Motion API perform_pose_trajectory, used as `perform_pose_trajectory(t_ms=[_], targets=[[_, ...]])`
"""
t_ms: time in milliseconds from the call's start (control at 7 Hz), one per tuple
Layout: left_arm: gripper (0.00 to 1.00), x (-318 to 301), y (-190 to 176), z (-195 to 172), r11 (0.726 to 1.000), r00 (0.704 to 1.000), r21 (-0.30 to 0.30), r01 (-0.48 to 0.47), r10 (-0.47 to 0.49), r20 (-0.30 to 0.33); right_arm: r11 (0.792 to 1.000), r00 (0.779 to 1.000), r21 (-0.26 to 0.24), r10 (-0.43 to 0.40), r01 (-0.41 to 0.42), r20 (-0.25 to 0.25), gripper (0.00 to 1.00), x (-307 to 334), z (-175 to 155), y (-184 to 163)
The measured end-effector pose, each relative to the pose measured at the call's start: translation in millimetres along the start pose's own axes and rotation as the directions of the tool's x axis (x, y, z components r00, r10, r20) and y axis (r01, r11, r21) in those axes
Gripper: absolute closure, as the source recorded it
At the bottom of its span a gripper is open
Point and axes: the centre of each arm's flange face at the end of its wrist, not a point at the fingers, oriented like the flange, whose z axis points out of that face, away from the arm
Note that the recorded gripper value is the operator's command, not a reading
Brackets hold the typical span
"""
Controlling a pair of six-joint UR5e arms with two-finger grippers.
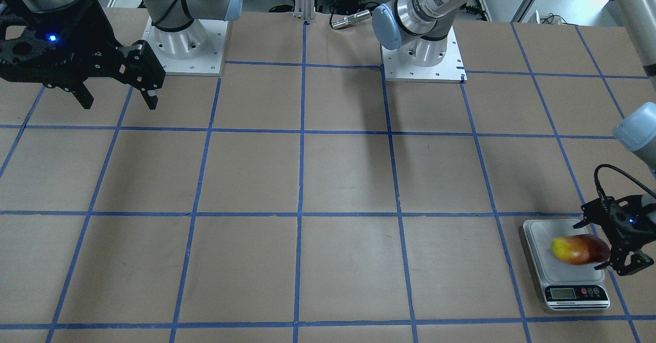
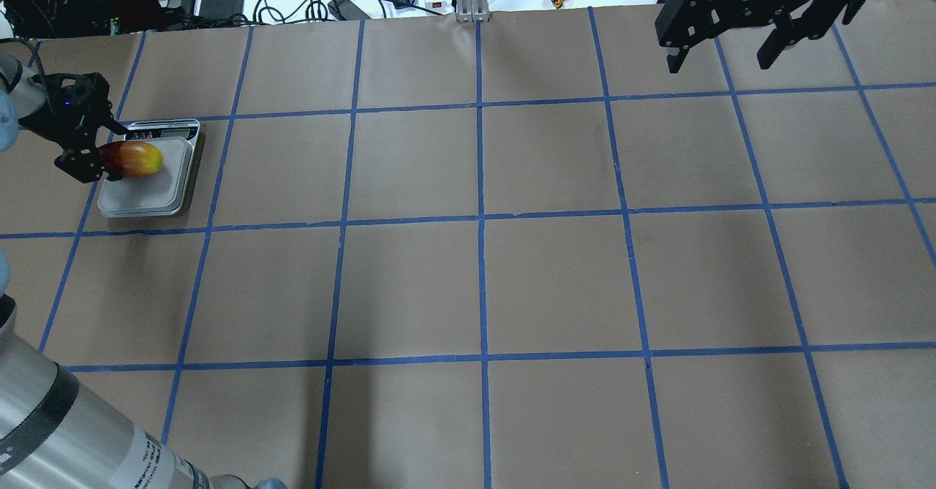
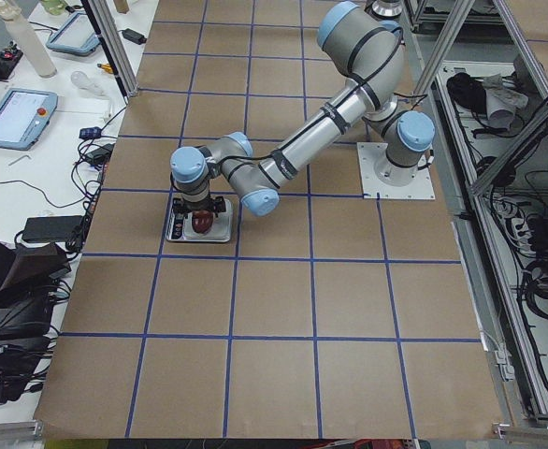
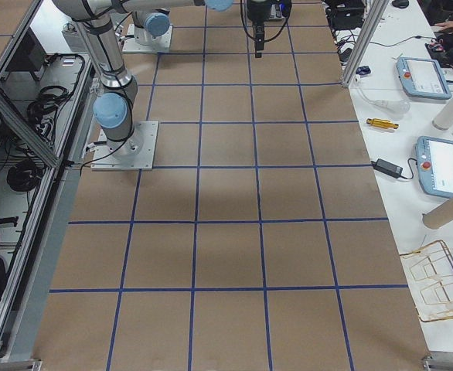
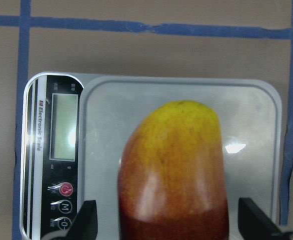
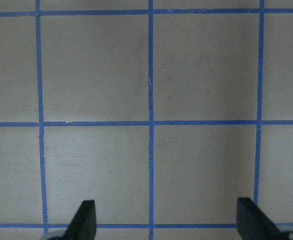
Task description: Weigh mango
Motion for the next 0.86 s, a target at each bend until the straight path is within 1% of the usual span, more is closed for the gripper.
perform_pose_trajectory(t_ms=[143,286,429,571,714,857], targets=[[0.0,11,-13,-38,0.997,0.997,-0.003,0.077,-0.077,-0.002,1.0,1.0,0.0,0.0,0.0,0.0,0.0,0,0,0],[0.0,28,-27,-79,0.983,0.983,0.0,0.185,-0.184,-0.014,1.0,1.0,0.001,0.0,0.0,0.001,0.0,0,0,0],[0.0,47,-45,-122,0.951,0.951,0.001,0.309,-0.309,-0.017,1.0,1.0,0.001,0.0,0.0,0.001,0.0,0,0,0],[0.0,66,-66,-160,0.91,0.91,-0.002,0.415,-0.415,-0.009,1.0,1.0,0.001,0.0,0.0,0.001,0.0,0,0,0],[0.0,86,-91,-192,0.864,0.864,-0.005,0.503,-0.503,-0.005,1.0,1.0,0.001,0.001,-0.001,0.001,0.0,0,0,0],[0.0,107,-122,-219,0.824,0.824,-0.027,0.566,-0.566,-0.007,1.0,1.0,0.0,0.001,-0.001,0.001,0.0,0,0,0]])
